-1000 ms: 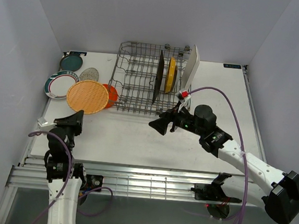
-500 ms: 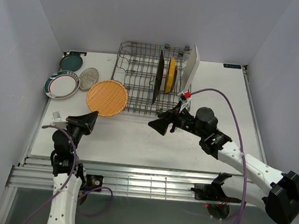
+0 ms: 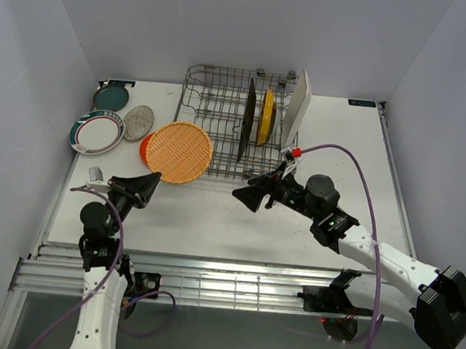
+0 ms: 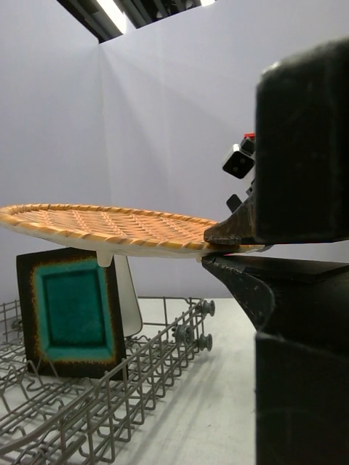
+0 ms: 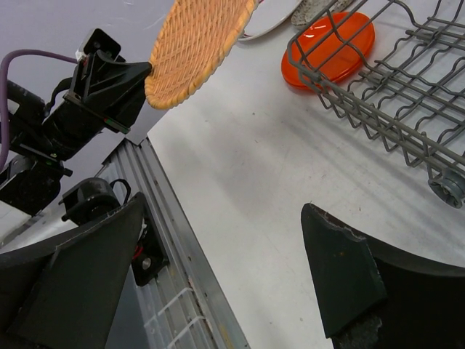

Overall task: Load the plates into the dish rack
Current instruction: Insert the plate into the dish rack.

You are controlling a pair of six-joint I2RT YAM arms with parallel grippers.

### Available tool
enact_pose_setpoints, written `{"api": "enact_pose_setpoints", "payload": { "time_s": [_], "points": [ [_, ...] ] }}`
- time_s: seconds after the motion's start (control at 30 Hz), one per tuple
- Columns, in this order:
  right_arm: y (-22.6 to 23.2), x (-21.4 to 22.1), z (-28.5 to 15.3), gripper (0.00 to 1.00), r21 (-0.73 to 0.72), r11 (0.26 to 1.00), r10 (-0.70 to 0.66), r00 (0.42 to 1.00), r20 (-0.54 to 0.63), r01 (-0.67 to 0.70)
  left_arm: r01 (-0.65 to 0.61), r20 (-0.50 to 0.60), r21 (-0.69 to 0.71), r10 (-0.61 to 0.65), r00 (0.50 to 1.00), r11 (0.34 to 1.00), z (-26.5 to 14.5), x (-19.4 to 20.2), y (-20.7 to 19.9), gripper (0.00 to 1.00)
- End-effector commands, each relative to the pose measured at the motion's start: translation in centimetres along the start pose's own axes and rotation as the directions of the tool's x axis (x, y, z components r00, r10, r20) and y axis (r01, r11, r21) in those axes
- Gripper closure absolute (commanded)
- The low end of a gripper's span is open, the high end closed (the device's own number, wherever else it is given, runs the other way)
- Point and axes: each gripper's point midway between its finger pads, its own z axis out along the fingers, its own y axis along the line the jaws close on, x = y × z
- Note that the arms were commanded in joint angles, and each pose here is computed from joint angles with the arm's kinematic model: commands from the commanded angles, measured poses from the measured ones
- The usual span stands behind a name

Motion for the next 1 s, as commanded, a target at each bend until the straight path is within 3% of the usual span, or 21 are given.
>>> {"api": "enact_pose_setpoints", "payload": {
  "time_s": [0.0, 0.2, 0.47, 0.77, 0.97],
  "points": [
    [0.8, -1.2, 0.3, 0.04, -0.037, 0.999, -0.009, 0.998, 0.063, 0.011, -0.026, -0.043, 0.083, 0.03, 0.999, 0.996, -0.2, 0.8, -2.0, 1.0],
    [0.8, -1.7, -0.1, 0.04, -0.017, 0.999, -0.03, 0.997, 0.077, 0.032, -0.057, -0.117, 0.072, 0.065, 0.991, 0.996, 0.6, 2.1, -2.4, 1.0],
    [0.2, -1.7, 0.0, 0.04, 0.011, 0.999, -0.033, 0.997, 0.077, 0.033, -0.075, -0.253, 0.107, 0.1, 0.962, 0.991, 2.3, 7.6, -3.4, 1.0],
    [-2.7, -3.4, -1.9, 0.0, 0.211, 0.977, -0.021, 0.989, 0.148, -0.011, -0.161, -0.191, 0.182, 0.195, 0.962, 0.97, 2.4, 7.8, -4.9, 1.0],
    [-2.5, -3.0, -1.6, 0.06, 0.167, 0.985, 0.017, 0.993, 0.116, -0.037, -0.173, -0.235, 0.192, 0.217, 0.948, 0.966, 2.7, 8.7, -4.7, 1.0]
  ]
}}
